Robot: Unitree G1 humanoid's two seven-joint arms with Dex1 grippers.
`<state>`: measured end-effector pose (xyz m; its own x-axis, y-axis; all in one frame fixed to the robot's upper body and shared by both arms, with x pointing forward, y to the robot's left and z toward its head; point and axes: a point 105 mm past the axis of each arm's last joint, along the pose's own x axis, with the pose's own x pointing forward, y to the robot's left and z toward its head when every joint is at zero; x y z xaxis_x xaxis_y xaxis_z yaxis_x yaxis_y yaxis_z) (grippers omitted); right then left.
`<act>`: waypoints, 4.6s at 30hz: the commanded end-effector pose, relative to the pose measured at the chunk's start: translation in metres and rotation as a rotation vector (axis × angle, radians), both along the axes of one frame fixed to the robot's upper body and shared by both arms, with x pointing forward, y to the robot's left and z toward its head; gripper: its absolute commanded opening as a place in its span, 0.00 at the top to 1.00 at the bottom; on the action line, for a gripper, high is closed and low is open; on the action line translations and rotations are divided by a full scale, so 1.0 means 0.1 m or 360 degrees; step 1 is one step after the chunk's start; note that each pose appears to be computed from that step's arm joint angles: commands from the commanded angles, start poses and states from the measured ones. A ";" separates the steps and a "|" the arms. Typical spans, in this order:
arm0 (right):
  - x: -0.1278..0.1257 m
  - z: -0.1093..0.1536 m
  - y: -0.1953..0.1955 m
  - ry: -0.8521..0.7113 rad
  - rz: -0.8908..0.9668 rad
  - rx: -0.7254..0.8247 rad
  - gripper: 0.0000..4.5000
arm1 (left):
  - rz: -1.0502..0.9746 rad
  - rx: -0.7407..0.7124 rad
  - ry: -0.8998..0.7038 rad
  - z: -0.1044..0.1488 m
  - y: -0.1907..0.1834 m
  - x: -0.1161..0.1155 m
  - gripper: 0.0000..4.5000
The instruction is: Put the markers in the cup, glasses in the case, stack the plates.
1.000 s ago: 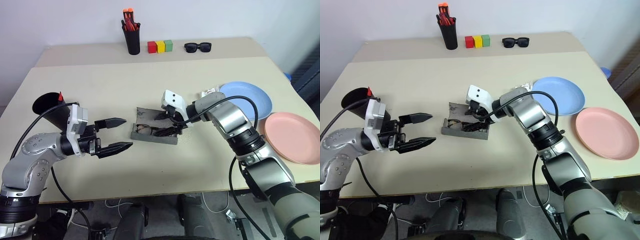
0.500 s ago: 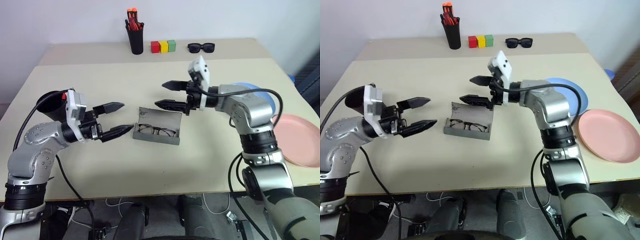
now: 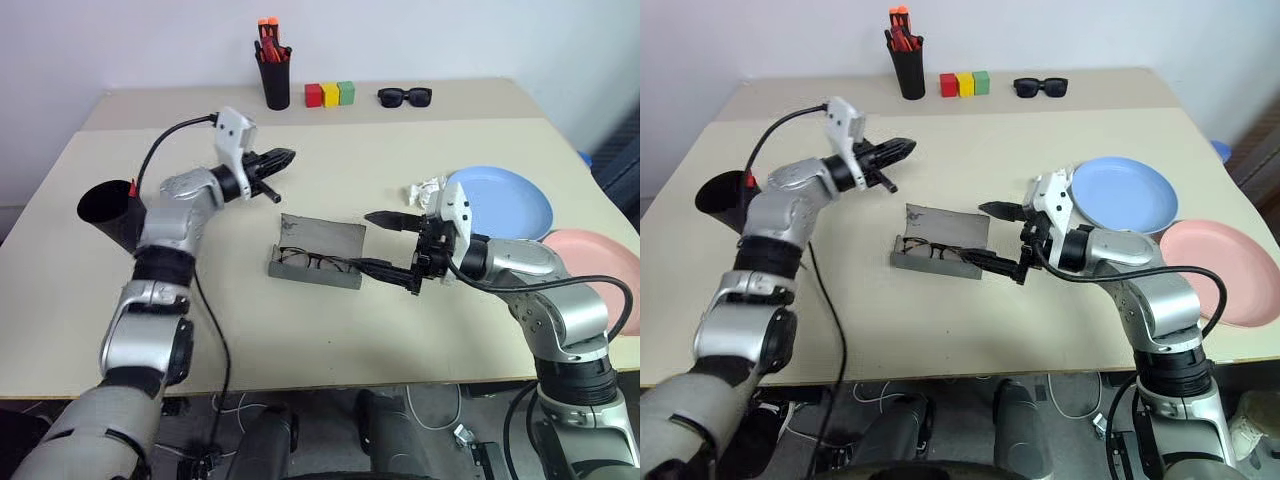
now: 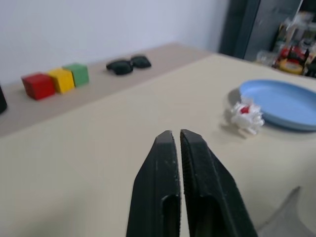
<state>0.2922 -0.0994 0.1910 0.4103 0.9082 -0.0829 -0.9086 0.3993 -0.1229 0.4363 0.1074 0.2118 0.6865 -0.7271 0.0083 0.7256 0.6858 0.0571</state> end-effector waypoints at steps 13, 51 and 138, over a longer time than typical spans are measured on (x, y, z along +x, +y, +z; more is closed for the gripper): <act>-0.02 0.15 0.10 -0.0082 -0.0042 0.0106 0.00 | -0.0337 0.0252 0.0634 -0.48 -0.32 -0.06 0.98; 0.29 0.18 -0.18 -0.0236 -0.0396 0.0042 0.00 | -0.0678 0.0045 0.0309 -0.09 -0.26 -0.68 0.98; 1.40 -0.06 -1.06 -0.0248 -0.1277 -0.0385 0.01 | -0.0930 -0.0114 0.0021 0.11 0.19 -1.31 0.00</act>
<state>0.4255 -0.2036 0.1672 0.9255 0.3292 -0.1875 -0.3761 0.8578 -0.3503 0.3092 0.1296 0.2122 0.1937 -0.9797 0.0512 0.9809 0.1925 -0.0261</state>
